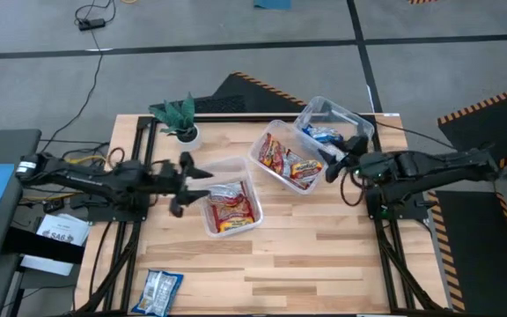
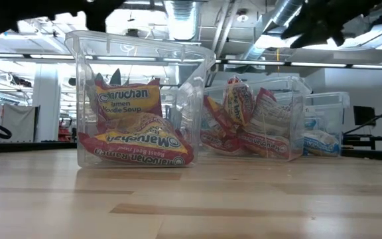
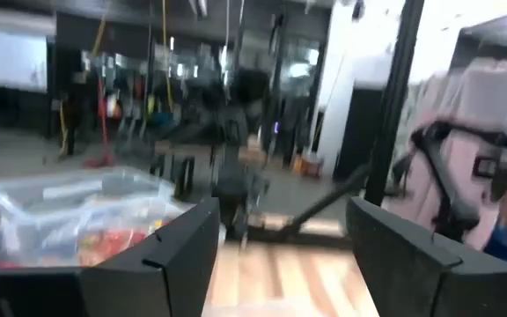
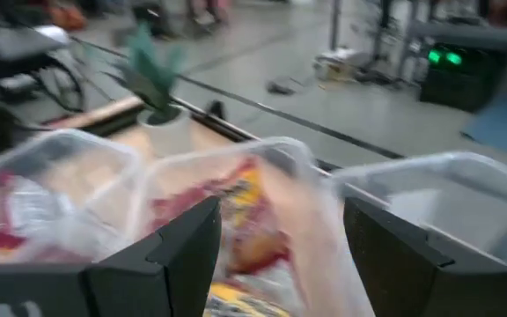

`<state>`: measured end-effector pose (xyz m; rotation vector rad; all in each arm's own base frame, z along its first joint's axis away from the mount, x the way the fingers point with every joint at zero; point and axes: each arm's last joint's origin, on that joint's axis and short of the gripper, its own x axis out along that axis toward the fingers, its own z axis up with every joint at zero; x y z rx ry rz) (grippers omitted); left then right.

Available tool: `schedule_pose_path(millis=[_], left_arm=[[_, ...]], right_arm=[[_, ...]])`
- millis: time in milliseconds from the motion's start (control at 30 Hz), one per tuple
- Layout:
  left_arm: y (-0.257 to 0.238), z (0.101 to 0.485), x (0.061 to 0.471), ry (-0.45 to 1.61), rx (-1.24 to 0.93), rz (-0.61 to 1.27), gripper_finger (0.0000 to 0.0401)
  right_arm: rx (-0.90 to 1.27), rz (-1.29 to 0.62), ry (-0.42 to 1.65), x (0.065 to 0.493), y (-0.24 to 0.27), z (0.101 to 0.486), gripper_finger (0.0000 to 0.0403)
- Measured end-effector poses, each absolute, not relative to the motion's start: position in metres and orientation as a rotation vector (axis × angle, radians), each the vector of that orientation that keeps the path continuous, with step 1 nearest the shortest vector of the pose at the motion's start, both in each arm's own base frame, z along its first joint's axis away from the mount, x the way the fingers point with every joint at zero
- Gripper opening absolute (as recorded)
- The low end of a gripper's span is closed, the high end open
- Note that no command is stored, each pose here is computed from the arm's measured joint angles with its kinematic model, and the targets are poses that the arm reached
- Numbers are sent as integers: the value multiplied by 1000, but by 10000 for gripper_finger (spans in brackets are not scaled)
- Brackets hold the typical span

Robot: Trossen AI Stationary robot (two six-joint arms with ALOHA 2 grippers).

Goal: Sort Maruchan noodles
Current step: Put the blue noodle pack into the top bin

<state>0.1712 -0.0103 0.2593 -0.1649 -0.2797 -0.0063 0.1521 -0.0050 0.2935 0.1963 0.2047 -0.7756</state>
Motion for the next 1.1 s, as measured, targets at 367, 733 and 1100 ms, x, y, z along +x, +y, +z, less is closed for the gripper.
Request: schedule_pose_path(millis=[367,733,1100], left_arm=[[-10,263,144,-400,-178,-19,233],[-10,254,147,-308,-162,-16,233],[-12,254,147,-305,-139,-75,233]], right_arm=[[95,-525,44,191,22,253,262],[27,-325,33,204,31,251,262],[32,-325,13,204,31,253,262]])
